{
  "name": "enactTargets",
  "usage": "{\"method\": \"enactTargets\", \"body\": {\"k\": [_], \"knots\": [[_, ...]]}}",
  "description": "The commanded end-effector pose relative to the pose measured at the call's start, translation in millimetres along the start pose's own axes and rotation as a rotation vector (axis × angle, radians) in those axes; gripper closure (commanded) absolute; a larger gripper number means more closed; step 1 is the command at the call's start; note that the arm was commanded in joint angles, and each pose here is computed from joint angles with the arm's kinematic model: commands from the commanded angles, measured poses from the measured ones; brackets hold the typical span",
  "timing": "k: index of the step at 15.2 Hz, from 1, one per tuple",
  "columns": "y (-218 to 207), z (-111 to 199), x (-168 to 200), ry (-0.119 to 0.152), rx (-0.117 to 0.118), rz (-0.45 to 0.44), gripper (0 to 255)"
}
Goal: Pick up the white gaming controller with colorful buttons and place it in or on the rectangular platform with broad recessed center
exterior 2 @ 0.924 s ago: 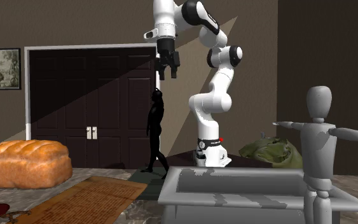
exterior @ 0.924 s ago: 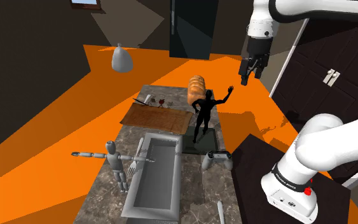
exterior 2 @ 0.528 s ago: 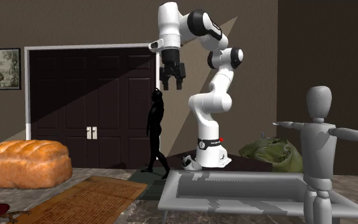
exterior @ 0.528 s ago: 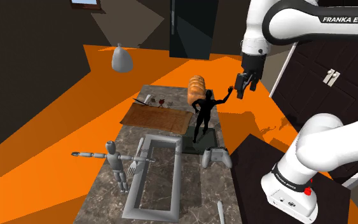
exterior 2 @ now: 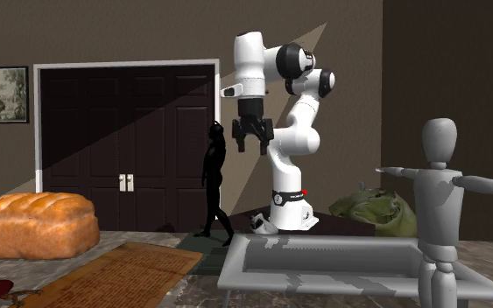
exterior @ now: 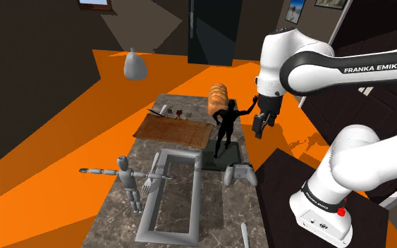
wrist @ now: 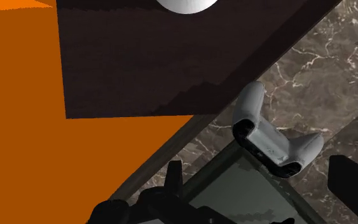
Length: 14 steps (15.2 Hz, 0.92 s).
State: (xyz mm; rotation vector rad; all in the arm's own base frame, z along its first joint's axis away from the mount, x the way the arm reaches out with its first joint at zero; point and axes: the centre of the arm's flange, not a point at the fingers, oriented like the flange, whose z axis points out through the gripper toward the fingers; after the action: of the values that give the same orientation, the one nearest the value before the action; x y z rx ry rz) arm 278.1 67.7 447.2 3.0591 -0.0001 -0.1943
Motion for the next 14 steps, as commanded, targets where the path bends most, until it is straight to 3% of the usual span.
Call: {"method": "enactTargets", "body": {"k": [1, 11, 14], "knots": [[-13.4, 23.5, -0.8, -0.002, -0.008, -0.022, 0], [-76.9, 140.8, -16.2, -0.018, -0.048, -0.129, 0], [-76.2, 156.6, -16.4, -0.018, -0.048, -0.129, 0]]}}
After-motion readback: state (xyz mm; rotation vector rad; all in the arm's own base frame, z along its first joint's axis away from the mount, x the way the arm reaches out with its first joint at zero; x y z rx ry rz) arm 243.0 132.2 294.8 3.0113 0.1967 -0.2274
